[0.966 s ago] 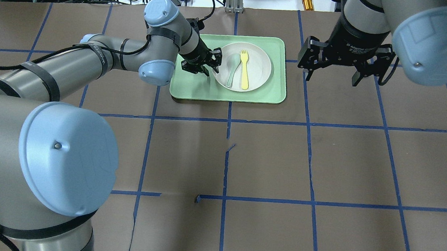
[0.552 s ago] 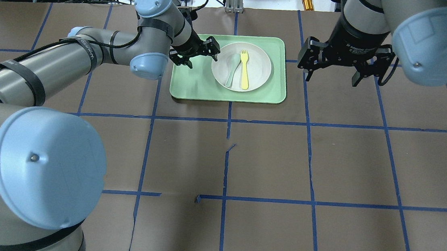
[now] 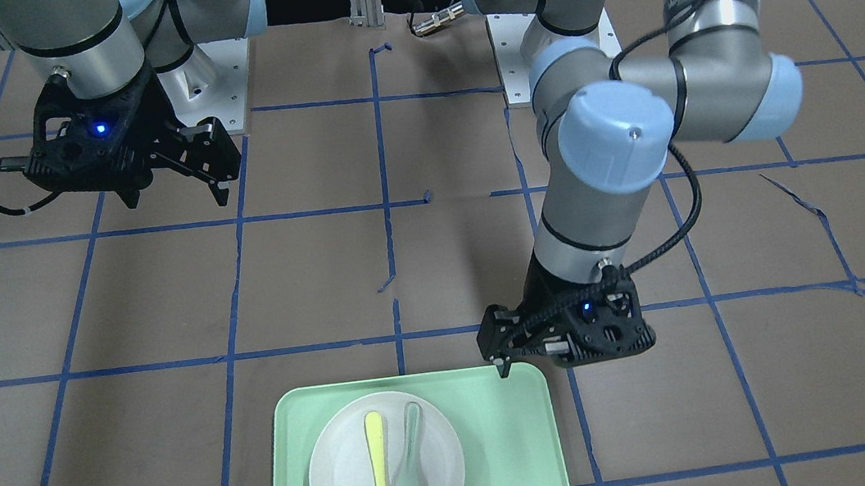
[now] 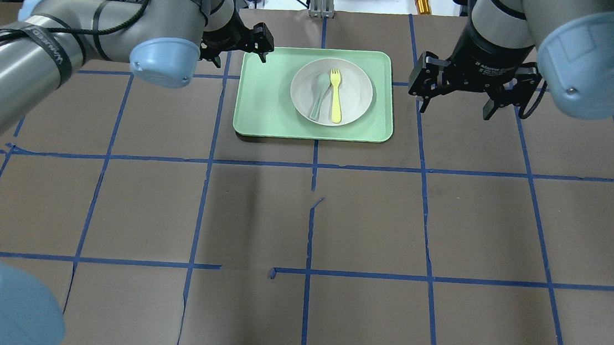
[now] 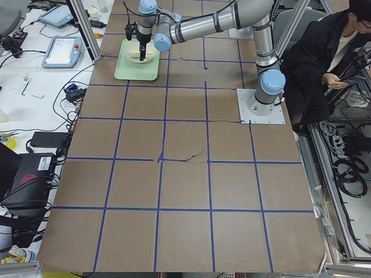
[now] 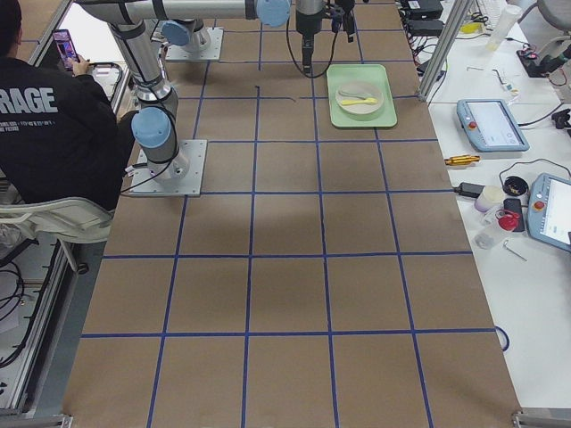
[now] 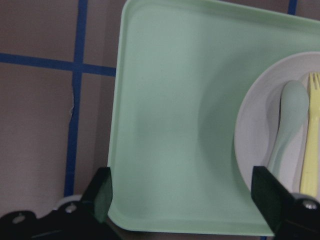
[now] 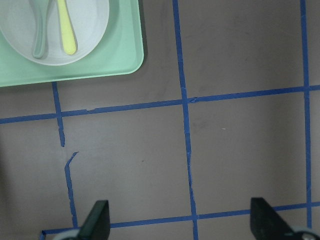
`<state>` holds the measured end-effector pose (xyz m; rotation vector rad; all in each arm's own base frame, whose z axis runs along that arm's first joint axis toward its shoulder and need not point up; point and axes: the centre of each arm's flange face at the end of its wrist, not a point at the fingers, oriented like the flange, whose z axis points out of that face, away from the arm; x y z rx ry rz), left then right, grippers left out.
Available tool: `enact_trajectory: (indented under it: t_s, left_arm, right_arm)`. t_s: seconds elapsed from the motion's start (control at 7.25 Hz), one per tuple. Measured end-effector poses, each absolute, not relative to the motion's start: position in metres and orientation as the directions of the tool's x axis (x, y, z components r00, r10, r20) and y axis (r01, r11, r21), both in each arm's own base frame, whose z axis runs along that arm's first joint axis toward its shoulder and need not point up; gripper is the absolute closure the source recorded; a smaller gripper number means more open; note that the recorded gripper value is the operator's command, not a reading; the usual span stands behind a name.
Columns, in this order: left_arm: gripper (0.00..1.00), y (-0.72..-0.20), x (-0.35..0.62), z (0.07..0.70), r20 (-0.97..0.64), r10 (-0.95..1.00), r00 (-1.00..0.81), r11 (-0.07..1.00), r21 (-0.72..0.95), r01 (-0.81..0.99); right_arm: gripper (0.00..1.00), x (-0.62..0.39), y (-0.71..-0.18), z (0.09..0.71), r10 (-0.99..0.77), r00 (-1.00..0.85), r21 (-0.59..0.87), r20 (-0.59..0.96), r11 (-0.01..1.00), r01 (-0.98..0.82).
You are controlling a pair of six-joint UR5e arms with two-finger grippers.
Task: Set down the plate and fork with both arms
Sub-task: 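Open the left gripper and lift it away from the plate, then reach the right gripper into the plate and grasp the yellow fork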
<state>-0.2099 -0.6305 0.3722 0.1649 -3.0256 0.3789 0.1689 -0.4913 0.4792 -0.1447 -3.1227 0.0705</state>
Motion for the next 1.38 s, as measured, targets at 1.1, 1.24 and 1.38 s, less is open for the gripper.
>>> enact_trajectory:
  t_s: [1.1,1.24,1.38]
  left_arm:
    - [0.00,-0.483,-0.197,0.498,0.038,-0.002,-0.999,0.996,-0.089,-0.005]
    - [0.00,-0.483,-0.197,0.496,0.035,-0.001,-0.999,0.996,-0.086,-0.004]
    - [0.00,-0.484,-0.197,0.495,0.035,-0.001,-0.999,0.996,-0.084,-0.004]
  right_arm:
    - [0.00,0.167,-0.499,0.473,0.089,-0.995,-0.058,0.052,0.995,0.086]
    - [0.03,0.170,-0.513,0.460,0.073,-0.995,-0.051,0.073,0.996,0.070]
    - [0.04,0.183,-0.545,0.435,0.063,-0.994,-0.036,0.087,0.998,0.060]
